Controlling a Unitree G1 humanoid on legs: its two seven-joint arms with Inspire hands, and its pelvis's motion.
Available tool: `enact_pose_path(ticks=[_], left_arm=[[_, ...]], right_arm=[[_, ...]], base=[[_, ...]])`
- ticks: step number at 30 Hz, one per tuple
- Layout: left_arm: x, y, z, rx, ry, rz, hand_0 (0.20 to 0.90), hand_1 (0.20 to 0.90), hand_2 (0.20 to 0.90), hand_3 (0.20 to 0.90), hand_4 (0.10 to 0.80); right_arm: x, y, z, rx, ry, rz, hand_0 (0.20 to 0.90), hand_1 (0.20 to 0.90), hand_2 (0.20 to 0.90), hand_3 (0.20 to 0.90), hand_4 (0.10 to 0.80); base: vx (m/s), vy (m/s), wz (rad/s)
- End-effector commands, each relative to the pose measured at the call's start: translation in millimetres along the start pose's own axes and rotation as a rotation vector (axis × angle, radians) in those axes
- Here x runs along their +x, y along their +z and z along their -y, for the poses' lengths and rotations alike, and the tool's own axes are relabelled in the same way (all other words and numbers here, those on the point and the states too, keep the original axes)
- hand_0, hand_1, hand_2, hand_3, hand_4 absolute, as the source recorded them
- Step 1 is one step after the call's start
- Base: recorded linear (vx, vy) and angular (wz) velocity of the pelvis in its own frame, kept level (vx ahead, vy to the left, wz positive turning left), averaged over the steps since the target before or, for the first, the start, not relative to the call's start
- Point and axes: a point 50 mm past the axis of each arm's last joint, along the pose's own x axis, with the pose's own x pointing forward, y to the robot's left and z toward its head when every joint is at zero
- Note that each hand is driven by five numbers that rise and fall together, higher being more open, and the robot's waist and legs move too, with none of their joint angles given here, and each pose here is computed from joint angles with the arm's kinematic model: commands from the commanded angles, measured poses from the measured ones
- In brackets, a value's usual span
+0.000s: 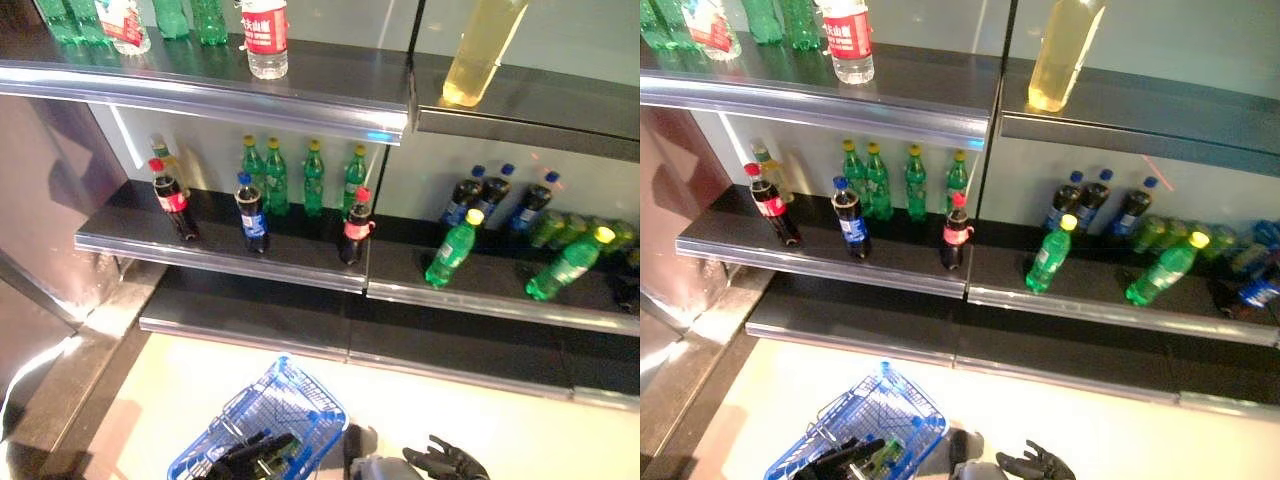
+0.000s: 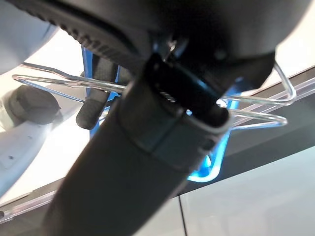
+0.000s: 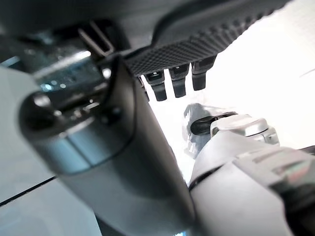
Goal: Pick up the drink and place into the basket.
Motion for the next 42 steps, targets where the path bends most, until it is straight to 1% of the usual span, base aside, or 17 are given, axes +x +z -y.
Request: enact_pose_path(ticks=[1,4,9,15,19,23,30,42], left_arm=[[-5,40,4,0.147,-0.133,0.090,0.300,0.300,0.300,0.200,0.100],[-2,36,11,0.158,-0.172,0.089,0.300,0.300,0.300,0.200,0.100],[9,44,37,0.172,-0.222,0.105,0.300,0.300,0.300,0.200,0.100],[11,56,46,0.160,-0.235,0.149,0.300,0.300,0.300,0.200,0.100],[13,51,46,0.148,-0.237,0.155,0.300,0.300,0.300,0.200,0.100],[9,53,37,0.136,-0.200,0.145,0.300,0.300,0.300,0.200,0.100],[3,55,20,0.084,-0.138,0.173,0.300,0.300,0.300,0.200,0.100],[-2,43,8,0.054,-0.104,0.154,0.300,0.300,0.300,0.200,0.100]], right_arm=[[-1,7,10,-0.021,-0.026,0.026,0.900,0.900,0.900,0.900,0.800],[-1,11,12,-0.017,-0.034,0.043,0.900,0.900,0.900,0.900,0.800],[0,23,13,-0.021,-0.030,0.096,0.900,0.900,0.900,0.900,0.800],[0,35,21,-0.020,-0.052,0.114,0.900,0.900,0.900,0.900,0.800],[1,39,26,0.003,-0.092,0.114,0.900,0.900,0.900,0.900,0.800],[-3,29,29,0.010,-0.084,0.100,0.900,0.900,0.900,0.900,0.800],[-1,19,14,-0.030,-0.027,0.084,0.900,0.900,0.900,0.900,0.800],[1,18,10,-0.041,-0.021,0.067,0.900,0.900,0.900,0.900,0.800]], base=[[0.201,-0.097,0.31],[0.196,-0.094,0.32],[0.082,-0.014,0.40],[0.039,0.213,0.22],[0.067,0.261,-0.06],[0.087,0.212,-0.12],[0.056,0.043,0.04],[0.054,0.022,-0.01]])
